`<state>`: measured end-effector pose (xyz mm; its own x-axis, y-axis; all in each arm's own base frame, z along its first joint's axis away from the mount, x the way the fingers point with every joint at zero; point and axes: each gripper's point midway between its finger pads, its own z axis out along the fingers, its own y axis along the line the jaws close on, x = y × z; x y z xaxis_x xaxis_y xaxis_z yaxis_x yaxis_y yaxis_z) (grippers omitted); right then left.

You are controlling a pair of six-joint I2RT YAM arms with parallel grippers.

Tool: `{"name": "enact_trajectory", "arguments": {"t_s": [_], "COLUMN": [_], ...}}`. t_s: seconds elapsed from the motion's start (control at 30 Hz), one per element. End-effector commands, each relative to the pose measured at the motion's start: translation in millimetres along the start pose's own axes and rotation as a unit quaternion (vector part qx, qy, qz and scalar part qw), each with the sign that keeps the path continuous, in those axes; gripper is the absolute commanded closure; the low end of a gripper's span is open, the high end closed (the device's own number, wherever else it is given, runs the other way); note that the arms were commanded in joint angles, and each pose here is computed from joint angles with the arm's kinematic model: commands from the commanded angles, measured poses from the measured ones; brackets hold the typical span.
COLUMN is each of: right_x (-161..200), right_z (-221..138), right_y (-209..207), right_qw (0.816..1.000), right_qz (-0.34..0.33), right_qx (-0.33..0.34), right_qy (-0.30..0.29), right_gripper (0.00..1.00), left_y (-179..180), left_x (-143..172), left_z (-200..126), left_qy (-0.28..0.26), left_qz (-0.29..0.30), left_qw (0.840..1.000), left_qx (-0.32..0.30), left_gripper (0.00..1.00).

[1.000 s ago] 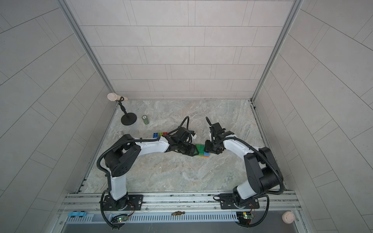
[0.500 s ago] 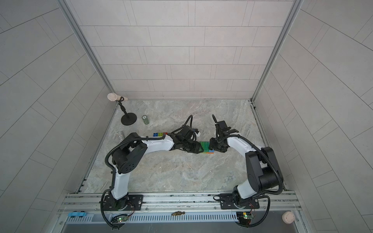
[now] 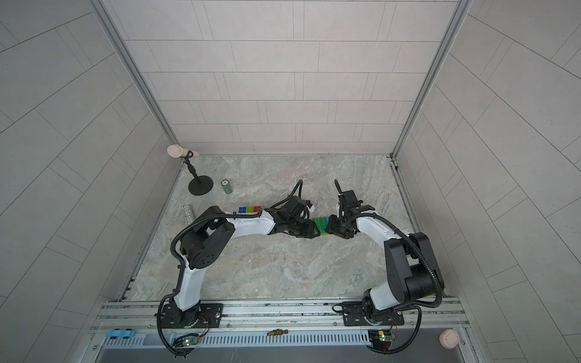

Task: Assemble a rectangle with lego
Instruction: Adjust the lego brick at the center of the board.

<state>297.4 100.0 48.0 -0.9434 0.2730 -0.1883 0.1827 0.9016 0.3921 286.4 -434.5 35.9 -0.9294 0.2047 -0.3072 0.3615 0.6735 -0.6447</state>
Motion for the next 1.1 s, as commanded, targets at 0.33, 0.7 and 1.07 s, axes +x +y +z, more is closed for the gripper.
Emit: {"name": "enact_trajectory", "arguments": {"t_s": [0.33,0.7,1.07], "right_x": [-40.6,-54.4,-69.3], "right_z": [10.3,17.1,-43.5], "right_y": [-8.9,-2.1,12.5], "right_qw": [0.999,0.999,0.996], "right_qz": [0.024,0.031,0.01], "right_qx": [-0.006,-0.019,-0.031], "right_qy": [-0.029,-0.032,-0.081], "right_gripper": [0.53,0.54,0.39], "left_y": [3.5,6.5,-17.6], "left_x": [-36.7,-49.6,-56.2], "left_z": [15.3,-1.0,-59.4], "left_qy": [-0.029,-0.042,-0.086], "left_qz": [0.008,0.019,0.086], "left_qw": [0.999,0.999,0.992], "left_qx": [-0.018,-0.028,-0.045], "left_gripper": [0.57,0.54,0.33]}}
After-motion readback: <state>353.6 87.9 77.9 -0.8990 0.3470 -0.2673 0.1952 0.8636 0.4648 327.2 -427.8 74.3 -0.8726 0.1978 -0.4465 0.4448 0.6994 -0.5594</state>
